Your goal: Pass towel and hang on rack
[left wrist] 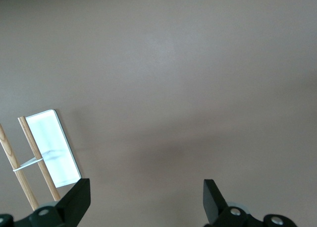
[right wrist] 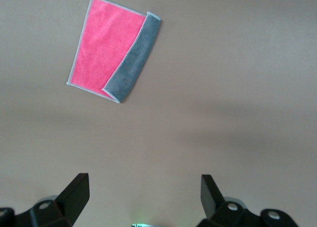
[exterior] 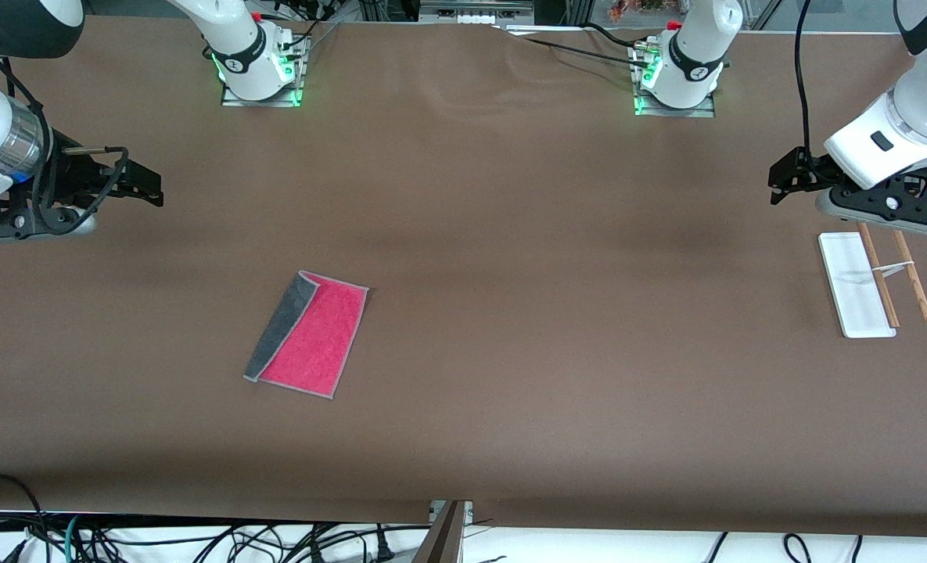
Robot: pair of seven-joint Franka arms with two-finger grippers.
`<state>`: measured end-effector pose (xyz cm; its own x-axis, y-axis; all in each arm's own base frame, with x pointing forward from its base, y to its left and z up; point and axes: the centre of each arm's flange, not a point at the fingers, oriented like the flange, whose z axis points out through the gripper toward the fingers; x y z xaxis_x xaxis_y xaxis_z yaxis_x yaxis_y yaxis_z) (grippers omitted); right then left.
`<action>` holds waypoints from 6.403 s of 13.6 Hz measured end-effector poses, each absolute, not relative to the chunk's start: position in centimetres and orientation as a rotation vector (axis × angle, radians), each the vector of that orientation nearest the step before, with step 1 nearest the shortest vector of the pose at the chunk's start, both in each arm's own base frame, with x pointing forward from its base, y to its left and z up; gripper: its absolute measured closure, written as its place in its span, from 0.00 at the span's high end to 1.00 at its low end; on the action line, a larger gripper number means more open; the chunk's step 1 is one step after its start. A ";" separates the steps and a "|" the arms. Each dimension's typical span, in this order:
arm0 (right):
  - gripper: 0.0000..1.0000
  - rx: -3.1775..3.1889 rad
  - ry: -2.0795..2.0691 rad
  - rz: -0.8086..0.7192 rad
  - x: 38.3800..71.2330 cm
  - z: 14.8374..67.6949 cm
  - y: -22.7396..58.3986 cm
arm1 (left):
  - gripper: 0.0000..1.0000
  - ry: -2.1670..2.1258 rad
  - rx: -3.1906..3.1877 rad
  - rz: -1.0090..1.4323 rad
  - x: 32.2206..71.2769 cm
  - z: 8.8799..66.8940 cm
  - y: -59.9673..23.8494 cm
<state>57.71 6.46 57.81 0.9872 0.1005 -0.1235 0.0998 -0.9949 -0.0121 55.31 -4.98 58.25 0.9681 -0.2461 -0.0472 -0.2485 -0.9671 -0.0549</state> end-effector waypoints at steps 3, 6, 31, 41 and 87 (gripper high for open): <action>1.00 -3.126 -0.157 0.200 57.7 57.8 6.5 | 1.00 0.384 -3.057 0.062 55.3 58.3 -5.0; 1.00 -3.126 -0.157 0.205 57.6 57.8 6.4 | 1.00 0.384 -3.057 0.062 55.3 58.3 -5.0; 1.00 -3.132 -0.214 0.218 58.9 52.2 8.8 | 1.00 0.384 -3.057 0.064 55.3 58.2 -5.0; 0.99 -3.145 -0.090 0.028 59.6 27.7 20.1 | 1.00 0.380 -3.057 0.082 55.2 58.1 -4.8; 0.22 -3.182 -0.150 0.172 57.5 19.1 19.6 | 1.00 0.330 -3.117 0.170 54.7 57.6 -3.5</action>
<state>57.53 19.58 19.15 0.9898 0.0912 -0.1099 0.0964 -0.9944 0.0432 54.70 -3.54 57.57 0.9721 -0.2084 -0.1076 -0.2087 -0.9779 0.0085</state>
